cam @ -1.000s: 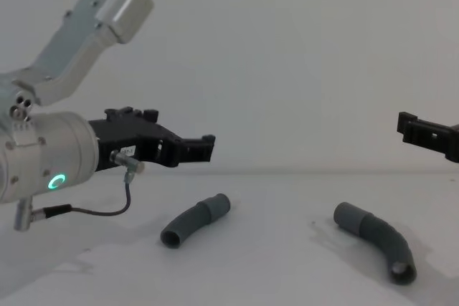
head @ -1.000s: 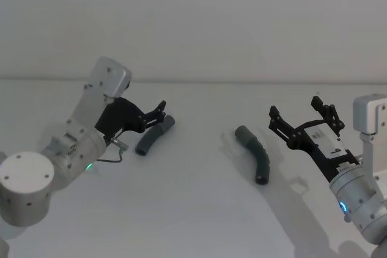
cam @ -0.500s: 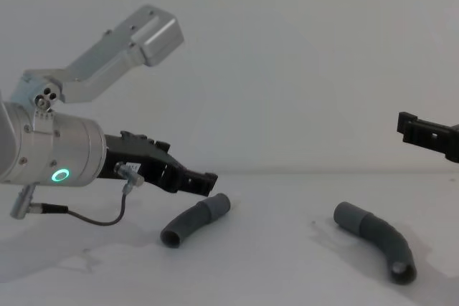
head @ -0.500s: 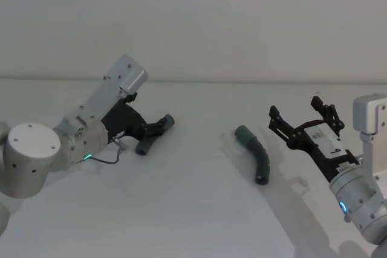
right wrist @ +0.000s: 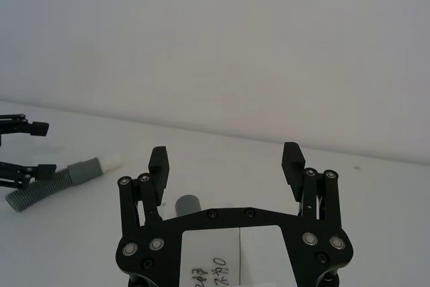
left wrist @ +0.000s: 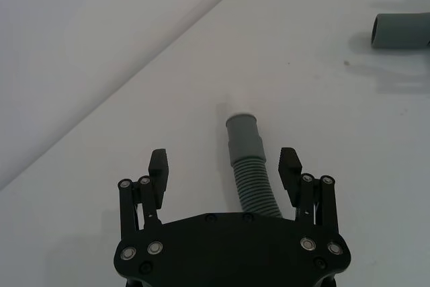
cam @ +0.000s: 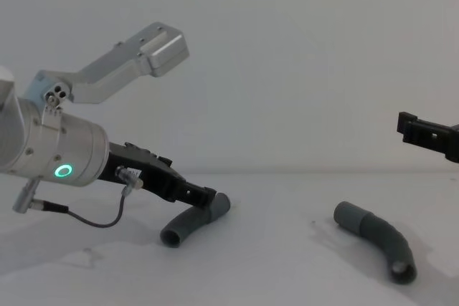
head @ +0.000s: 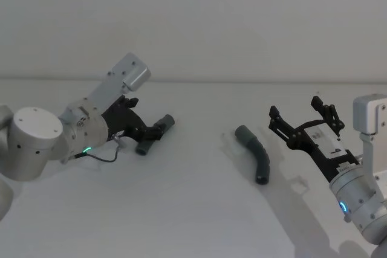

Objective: Use both hands to pick up one end of the pipe from the table, align the ends, and insert them.

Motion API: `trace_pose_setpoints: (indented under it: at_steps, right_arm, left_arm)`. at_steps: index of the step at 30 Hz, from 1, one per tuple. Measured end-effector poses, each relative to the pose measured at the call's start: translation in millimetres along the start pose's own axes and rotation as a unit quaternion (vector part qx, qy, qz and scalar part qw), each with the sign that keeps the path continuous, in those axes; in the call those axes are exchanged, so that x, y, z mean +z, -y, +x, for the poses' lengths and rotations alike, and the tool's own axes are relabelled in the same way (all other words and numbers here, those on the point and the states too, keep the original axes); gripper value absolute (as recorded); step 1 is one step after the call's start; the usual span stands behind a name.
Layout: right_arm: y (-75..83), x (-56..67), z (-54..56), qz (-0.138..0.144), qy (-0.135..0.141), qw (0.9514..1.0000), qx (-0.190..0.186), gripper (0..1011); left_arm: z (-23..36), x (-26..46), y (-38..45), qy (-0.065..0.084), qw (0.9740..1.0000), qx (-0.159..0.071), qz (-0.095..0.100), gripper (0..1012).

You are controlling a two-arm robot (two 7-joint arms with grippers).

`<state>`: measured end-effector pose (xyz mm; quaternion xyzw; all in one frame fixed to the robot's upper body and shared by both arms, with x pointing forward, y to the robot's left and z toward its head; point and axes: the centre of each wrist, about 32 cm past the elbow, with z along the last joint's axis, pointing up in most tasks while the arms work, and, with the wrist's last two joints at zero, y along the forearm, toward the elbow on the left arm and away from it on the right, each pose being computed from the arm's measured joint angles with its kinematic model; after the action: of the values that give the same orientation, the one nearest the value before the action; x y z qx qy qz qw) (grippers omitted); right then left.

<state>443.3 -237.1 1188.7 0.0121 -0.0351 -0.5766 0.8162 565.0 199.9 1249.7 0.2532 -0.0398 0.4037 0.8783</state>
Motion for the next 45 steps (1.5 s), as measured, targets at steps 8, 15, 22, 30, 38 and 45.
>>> trace_pose_setpoints:
  at_steps: [8,15,22,30,38,45]
  right_arm:
    - [0.0,0.0,0.0,0.000,0.000,1.0000,0.000,1001]
    - [0.0,0.0,0.0,0.000,0.000,1.0000,0.000,1001]
    - [0.0,0.0,0.0,0.000,0.000,1.0000,0.000,1001]
    - [0.0,0.0,0.0,0.000,0.000,1.0000,0.000,1001]
    - [0.0,0.0,0.0,0.000,0.000,1.0000,0.000,1001]
    - [0.0,0.0,0.0,0.000,0.000,1.0000,0.000,1001]
  left_arm:
    - [1.8,3.4,5.3,-0.010,0.9999,-0.008,0.008,1001]
    - [2.2,4.7,7.1,-0.028,0.9993,-0.012,0.020,1001]
    - [1.7,4.0,7.3,-0.047,0.9983,-0.014,0.032,1001]
    - [0.7,3.9,9.1,-0.062,0.9970,-0.016,0.043,1001]
    - [-0.6,4.1,12.2,-0.070,0.9961,-0.017,0.051,1001]
    - [-1.0,4.8,14.7,-0.076,0.9953,-0.018,0.057,1001]
